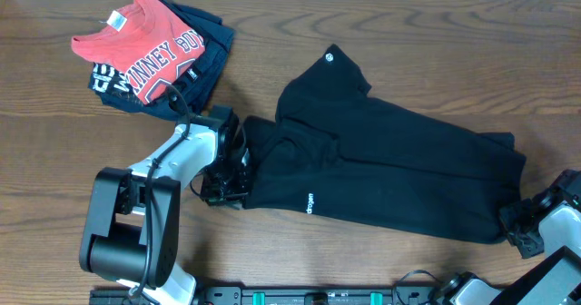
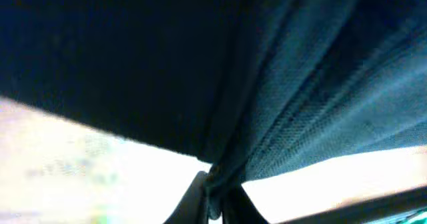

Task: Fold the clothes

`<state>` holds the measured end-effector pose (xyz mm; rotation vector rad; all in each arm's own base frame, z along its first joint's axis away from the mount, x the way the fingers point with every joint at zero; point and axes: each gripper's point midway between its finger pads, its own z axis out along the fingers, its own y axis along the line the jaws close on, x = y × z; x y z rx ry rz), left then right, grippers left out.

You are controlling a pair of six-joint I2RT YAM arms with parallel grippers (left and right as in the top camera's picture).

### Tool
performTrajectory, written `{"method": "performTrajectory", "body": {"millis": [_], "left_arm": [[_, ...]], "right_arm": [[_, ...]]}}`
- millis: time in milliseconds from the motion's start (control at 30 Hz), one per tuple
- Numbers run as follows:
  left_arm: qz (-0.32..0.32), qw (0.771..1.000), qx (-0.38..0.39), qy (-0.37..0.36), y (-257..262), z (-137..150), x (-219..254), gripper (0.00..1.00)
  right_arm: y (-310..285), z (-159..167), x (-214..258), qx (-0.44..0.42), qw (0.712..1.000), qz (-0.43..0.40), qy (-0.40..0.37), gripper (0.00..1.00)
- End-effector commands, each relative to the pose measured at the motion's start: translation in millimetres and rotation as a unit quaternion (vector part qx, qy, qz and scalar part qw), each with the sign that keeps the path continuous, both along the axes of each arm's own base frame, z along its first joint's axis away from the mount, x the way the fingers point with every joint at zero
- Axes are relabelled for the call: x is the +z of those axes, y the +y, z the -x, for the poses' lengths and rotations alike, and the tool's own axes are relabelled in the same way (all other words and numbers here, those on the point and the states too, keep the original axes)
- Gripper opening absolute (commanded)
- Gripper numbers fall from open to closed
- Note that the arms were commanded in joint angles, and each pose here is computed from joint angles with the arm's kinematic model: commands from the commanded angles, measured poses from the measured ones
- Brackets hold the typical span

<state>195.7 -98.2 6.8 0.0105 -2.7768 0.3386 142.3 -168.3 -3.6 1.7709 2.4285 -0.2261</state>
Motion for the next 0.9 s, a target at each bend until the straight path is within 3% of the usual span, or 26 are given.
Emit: {"method": "performTrajectory", "body": {"millis": [0, 267, 300, 333, 400, 433, 633, 867], "left_arm": [[-0.016, 0.999, -0.001, 0.030, 6, 14, 2, 0.06], [-0.075, 0.994, -0.021, 0.074, 29, 36, 9, 0.06], [-0.075, 0.994, -0.021, 0.073, 29, 36, 9, 0.08], [-0.075, 0.994, -0.021, 0.073, 28, 36, 9, 0.14], [-0.065, 0.995, -0.015, 0.074, 24, 36, 9, 0.33], [-0.052, 0.996, -0.010, 0.078, 20, 36, 11, 0.36], [-0.036, 0.996, -0.005, 0.084, 12, 30, 32, 0.40], [-0.011, 1.000, -0.003, -0.028, -2, -32, 74, 0.44]], "right_arm": [[-7, 17, -3, -0.020, 0.999, 0.021, 0.036, 0.01], [-8, 17, -3, -0.017, 0.999, 0.022, 0.036, 0.01], [-7, 16, -3, -0.017, 0.999, 0.021, 0.036, 0.09], [-8, 16, -3, -0.017, 0.999, 0.021, 0.035, 0.25], [-5, 10, -4, -0.014, 1.000, 0.012, 0.020, 0.45], [-4, 7, -3, -0.013, 1.000, 0.007, 0.012, 0.50], [-7, -28, 20, 0.020, 0.998, -0.020, -0.050, 0.56], [-10, -83, 76, 0.060, 0.984, -0.045, -0.161, 0.57]]}}
